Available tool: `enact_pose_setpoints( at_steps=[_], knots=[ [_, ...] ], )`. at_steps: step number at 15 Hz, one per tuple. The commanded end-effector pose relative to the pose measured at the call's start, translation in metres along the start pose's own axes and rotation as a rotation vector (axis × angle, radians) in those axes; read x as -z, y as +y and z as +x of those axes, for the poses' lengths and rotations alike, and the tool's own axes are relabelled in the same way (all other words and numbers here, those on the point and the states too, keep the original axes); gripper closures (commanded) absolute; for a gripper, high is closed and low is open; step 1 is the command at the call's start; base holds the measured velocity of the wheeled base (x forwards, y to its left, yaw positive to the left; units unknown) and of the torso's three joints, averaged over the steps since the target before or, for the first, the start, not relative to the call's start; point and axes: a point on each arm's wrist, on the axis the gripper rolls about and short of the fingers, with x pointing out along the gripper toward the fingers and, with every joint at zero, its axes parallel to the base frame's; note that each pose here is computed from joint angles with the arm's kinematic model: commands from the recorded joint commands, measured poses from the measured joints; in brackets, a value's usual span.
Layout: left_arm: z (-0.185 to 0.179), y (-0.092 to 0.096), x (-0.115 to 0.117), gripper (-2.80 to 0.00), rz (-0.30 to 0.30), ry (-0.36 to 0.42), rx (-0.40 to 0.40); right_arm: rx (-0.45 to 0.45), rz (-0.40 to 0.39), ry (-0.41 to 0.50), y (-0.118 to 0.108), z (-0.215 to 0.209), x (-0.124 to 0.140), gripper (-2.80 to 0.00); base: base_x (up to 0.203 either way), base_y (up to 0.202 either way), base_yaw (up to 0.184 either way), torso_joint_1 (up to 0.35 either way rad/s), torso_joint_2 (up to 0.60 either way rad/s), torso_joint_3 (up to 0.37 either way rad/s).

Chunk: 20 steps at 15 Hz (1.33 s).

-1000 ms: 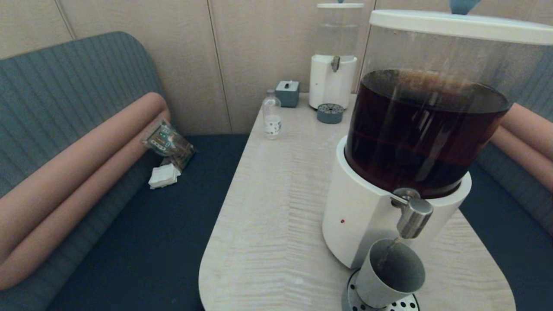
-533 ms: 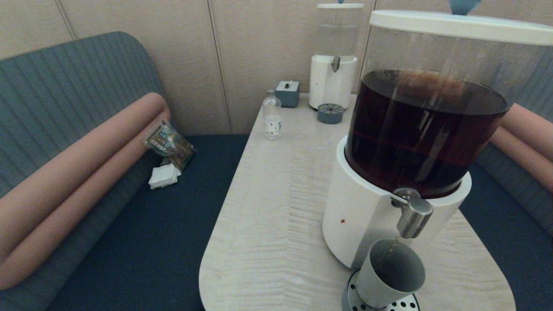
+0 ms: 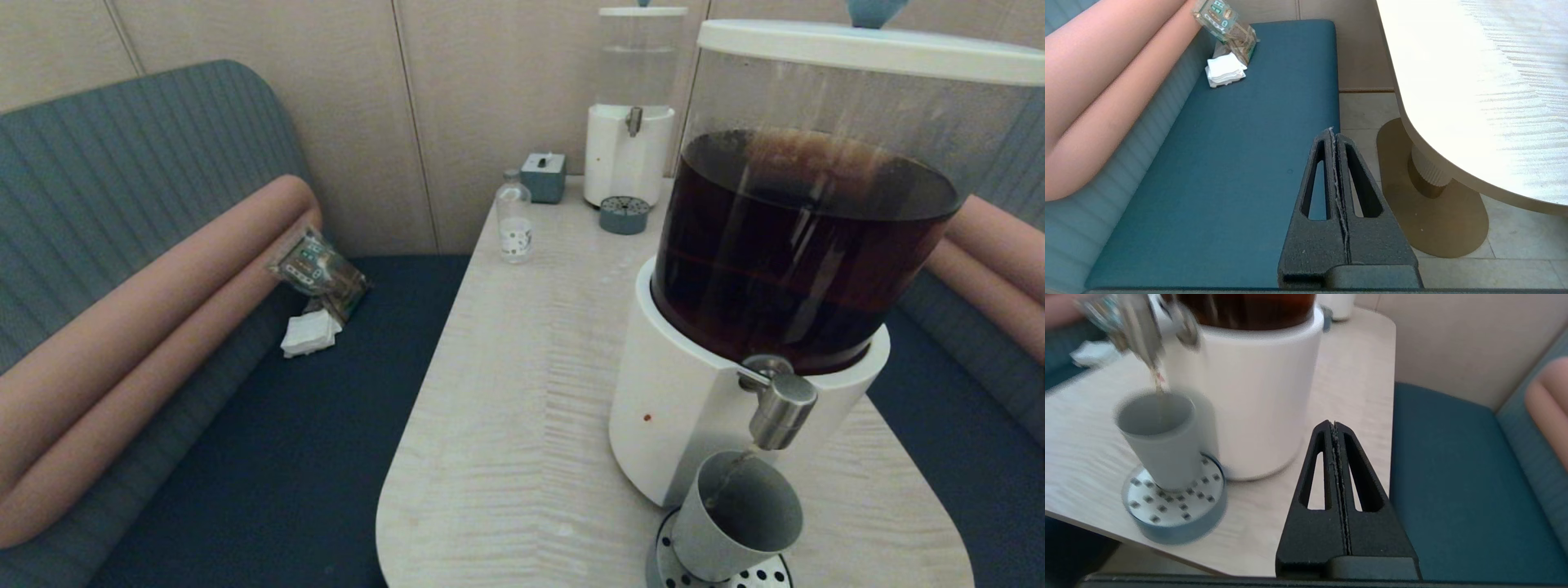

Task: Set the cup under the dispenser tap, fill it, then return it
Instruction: Turn off the faucet

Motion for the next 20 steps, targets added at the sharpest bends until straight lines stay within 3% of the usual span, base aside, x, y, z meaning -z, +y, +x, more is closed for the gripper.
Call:
enact_pose_setpoints(
  at_steps=[1,3,8,11,20],
  knots=[
    [0.000,0.000,0.000,0.00,0.000,0.000,0.000,0.010,-0.011,-0.002,0.002,0.000,0.024,0.00,0.000,0.000,0.000,0.000,0.00,0.000],
    [0.000,0.000,0.000,0.00,0.000,0.001,0.000,0.026,-0.044,-0.036,0.005,-0.008,0.044,0.00,0.000,0.000,0.000,0.000,0.00,0.000],
    [0.000,0.000,0.000,0.00,0.000,0.000,0.000,0.067,-0.070,0.031,0.010,-0.002,0.108,0.00,0.000,0.000,0.000,0.000,0.00,0.000],
    [0.000,0.000,0.000,0.00,0.000,0.000,0.000,0.073,-0.025,0.128,0.010,-0.003,0.115,0.00,0.000,0.000,0.000,0.000,0.00,0.000],
    [0.000,0.000,0.000,0.00,0.000,0.001,0.000,0.109,0.036,0.125,0.010,-0.003,0.115,0.00,0.000,0.000,0.000,0.000,0.00,0.000]
  ],
)
